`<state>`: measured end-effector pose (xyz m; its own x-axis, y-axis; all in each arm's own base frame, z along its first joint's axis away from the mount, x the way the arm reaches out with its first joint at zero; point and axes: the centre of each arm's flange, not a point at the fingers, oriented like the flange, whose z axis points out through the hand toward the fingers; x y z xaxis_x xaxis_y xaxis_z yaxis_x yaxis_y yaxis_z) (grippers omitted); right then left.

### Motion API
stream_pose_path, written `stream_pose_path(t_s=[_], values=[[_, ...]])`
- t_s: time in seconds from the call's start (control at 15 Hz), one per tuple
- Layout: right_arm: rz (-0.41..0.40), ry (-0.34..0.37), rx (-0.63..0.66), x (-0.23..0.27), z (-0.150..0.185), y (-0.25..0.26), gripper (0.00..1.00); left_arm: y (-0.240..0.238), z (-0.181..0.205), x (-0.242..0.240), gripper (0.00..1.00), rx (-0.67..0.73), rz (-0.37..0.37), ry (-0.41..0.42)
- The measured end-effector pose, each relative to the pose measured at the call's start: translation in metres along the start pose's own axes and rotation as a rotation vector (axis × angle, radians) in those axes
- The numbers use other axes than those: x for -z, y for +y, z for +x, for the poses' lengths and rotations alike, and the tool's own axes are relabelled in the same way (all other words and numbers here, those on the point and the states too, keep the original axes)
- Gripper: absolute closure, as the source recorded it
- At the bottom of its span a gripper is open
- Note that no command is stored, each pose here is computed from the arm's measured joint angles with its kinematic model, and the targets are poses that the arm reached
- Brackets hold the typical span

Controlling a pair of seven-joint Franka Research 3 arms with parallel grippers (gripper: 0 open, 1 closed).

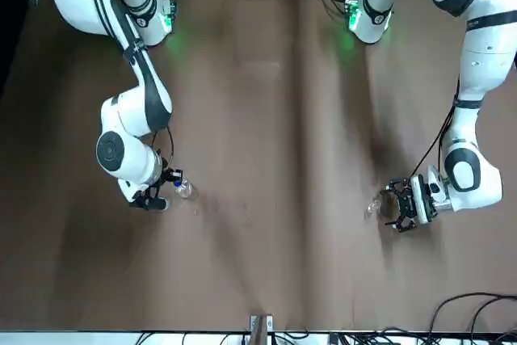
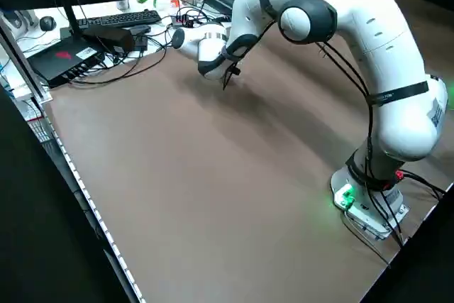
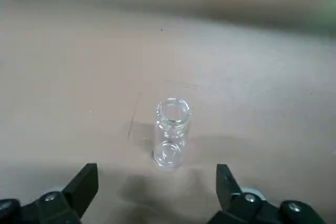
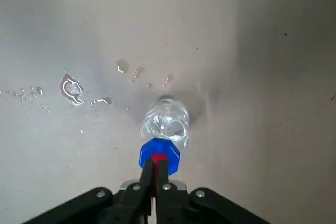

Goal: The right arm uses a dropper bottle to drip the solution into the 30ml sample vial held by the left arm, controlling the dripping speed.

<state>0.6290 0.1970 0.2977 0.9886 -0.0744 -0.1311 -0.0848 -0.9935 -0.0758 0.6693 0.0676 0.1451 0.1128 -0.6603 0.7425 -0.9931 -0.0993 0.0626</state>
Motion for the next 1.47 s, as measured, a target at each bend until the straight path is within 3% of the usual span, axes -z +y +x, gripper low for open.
stream_pose_path(t_s=[0.47,0.67,1.0,1.27,1.33,1.47], values=[[0.0,0.0,-0.001,0.0,0.0,0.0,0.95,-0.001,0.002,-0.014,0.01,-0.12,0.039,0.077],[-0.001,0.0,-0.002,0.0,0.0,0.001,0.89,0.0,0.004,-0.022,0.01,-0.127,0.029,0.079],[-0.001,0.0,-0.003,0.0,0.001,0.001,0.88,0.001,0.004,-0.031,0.04,-0.118,0.027,0.095],[-0.001,0.001,-0.004,0.0,0.001,0.002,0.86,0.001,0.005,-0.031,0.3,-0.115,0.032,0.099],[-0.001,0.001,-0.004,0.001,0.001,0.002,0.85,0.001,0.005,-0.031,0.3,-0.115,0.033,0.099],[-0.001,0.002,-0.004,0.001,0.001,0.002,0.85,0.0,0.006,-0.03,0.39,-0.116,0.034,0.099]])
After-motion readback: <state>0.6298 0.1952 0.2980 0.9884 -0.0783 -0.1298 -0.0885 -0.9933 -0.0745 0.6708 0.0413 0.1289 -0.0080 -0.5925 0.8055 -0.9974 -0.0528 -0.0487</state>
